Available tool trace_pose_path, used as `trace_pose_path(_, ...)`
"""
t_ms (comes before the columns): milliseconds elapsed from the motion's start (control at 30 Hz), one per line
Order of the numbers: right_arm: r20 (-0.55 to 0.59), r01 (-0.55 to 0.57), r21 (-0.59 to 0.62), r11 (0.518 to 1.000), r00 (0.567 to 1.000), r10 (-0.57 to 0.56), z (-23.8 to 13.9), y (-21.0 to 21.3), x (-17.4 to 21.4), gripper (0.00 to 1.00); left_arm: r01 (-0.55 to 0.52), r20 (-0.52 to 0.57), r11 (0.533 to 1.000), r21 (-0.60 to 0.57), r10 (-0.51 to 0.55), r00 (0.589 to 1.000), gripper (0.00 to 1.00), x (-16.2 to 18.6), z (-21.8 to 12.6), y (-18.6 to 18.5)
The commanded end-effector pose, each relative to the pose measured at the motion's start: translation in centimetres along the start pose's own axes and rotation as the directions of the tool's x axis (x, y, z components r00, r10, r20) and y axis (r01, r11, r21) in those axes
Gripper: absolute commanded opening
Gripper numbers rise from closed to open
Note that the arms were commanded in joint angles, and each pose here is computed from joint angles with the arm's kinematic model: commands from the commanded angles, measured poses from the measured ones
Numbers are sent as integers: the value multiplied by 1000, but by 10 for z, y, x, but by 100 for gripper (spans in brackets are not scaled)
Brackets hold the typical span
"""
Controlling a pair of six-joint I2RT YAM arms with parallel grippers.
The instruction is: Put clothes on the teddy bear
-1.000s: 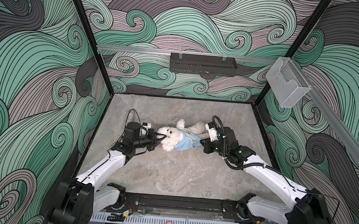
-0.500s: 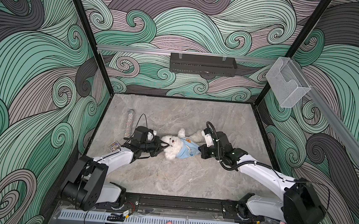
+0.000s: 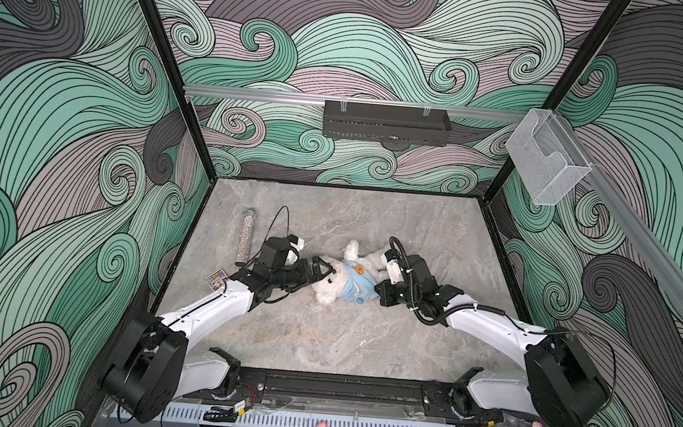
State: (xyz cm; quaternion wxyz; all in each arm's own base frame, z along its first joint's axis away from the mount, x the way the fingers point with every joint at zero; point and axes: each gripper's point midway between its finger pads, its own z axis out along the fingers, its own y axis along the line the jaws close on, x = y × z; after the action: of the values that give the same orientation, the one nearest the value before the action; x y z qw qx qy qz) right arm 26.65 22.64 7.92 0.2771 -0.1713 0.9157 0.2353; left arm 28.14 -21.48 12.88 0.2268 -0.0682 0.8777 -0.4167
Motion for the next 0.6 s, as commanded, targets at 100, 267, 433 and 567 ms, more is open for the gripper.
trace_pose_path(100,-3,2,-26,1000,1000,-2,2,5,1,0,-143,-19,971,-191,141,990,99,-6,17,7)
trace_pose_path(267,-10,13,-28,1000,1000,-13,4,5,1,0,-197,-45,941,-274,192,980,99,-8,30,8)
trace_pose_path(433,-26,31,-30,999,999,-32,7,5,3,0,-199,-63,920,-336,189,980,99,-8,42,17)
trace_pose_path(567,-38,51,-34,998,998,-52,9,6,4,0,-191,-60,915,-355,181,982,99,-12,52,18)
